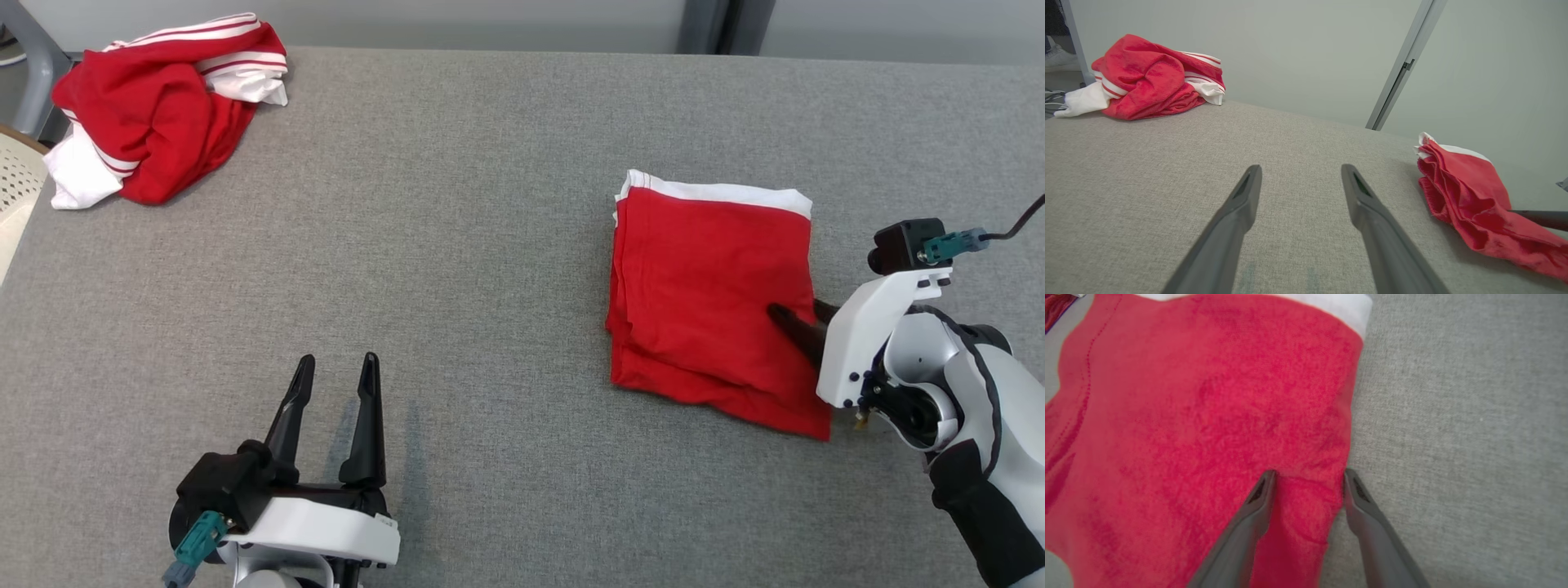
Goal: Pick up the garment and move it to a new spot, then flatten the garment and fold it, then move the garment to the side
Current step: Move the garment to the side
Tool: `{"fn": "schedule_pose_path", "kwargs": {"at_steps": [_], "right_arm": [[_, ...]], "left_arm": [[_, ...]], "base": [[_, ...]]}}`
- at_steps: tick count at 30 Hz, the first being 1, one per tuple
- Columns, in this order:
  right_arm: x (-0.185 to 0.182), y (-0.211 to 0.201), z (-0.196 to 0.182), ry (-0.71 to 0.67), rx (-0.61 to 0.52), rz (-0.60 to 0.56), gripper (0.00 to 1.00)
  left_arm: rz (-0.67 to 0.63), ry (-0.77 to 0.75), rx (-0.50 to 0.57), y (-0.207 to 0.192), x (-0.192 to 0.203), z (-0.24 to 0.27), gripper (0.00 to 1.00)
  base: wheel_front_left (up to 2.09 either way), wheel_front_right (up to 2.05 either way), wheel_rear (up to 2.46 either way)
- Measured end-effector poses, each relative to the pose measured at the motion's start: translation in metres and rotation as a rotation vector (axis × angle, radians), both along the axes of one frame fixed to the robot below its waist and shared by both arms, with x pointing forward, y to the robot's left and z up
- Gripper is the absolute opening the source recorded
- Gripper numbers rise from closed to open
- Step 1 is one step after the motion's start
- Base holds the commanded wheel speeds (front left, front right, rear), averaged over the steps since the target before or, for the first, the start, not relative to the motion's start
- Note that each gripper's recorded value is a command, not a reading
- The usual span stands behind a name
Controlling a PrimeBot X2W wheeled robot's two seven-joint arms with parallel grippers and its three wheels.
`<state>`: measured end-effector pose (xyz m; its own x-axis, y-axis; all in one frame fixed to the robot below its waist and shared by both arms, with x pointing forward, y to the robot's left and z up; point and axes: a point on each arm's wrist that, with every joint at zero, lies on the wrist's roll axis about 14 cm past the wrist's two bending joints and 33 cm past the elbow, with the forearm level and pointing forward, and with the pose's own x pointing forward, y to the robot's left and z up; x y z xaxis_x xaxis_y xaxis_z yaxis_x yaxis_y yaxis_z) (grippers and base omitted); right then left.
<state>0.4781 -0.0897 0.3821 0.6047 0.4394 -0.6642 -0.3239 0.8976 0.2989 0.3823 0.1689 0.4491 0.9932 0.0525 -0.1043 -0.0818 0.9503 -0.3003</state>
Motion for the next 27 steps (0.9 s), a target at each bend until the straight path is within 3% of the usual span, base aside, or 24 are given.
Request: {"fn": "schedule_pose_path", "kwargs": {"at_steps": [1, 2, 11, 27], "right_arm": [[0.0, 0.001, 0.0, -0.004, 0.001, 0.003, 0.35], [0.0, 0.001, 0.001, -0.012, 0.0, 0.006, 0.0], [0.011, -0.035, 0.019, -0.119, -0.036, -0.052, 0.0], [-0.01, -0.17, 0.043, -0.192, -0.181, -0.306, 0.0]], "left_arm": [[0.001, -0.001, 0.0, 0.0, 0.0, 0.0, 1.0], [0.002, -0.004, 0.0, 0.001, 0.0, 0.001, 1.0], [-0.07, -0.024, 0.002, -0.02, 0.007, 0.005, 1.0], [-0.392, -0.058, -0.009, -0.118, 0.036, 0.001, 1.0]], "base": [[0.0, 0.0, 0.0], [0.0, 0.0, 0.0], [0.0, 0.0, 0.0], [0.0, 0.0, 0.0]]}}
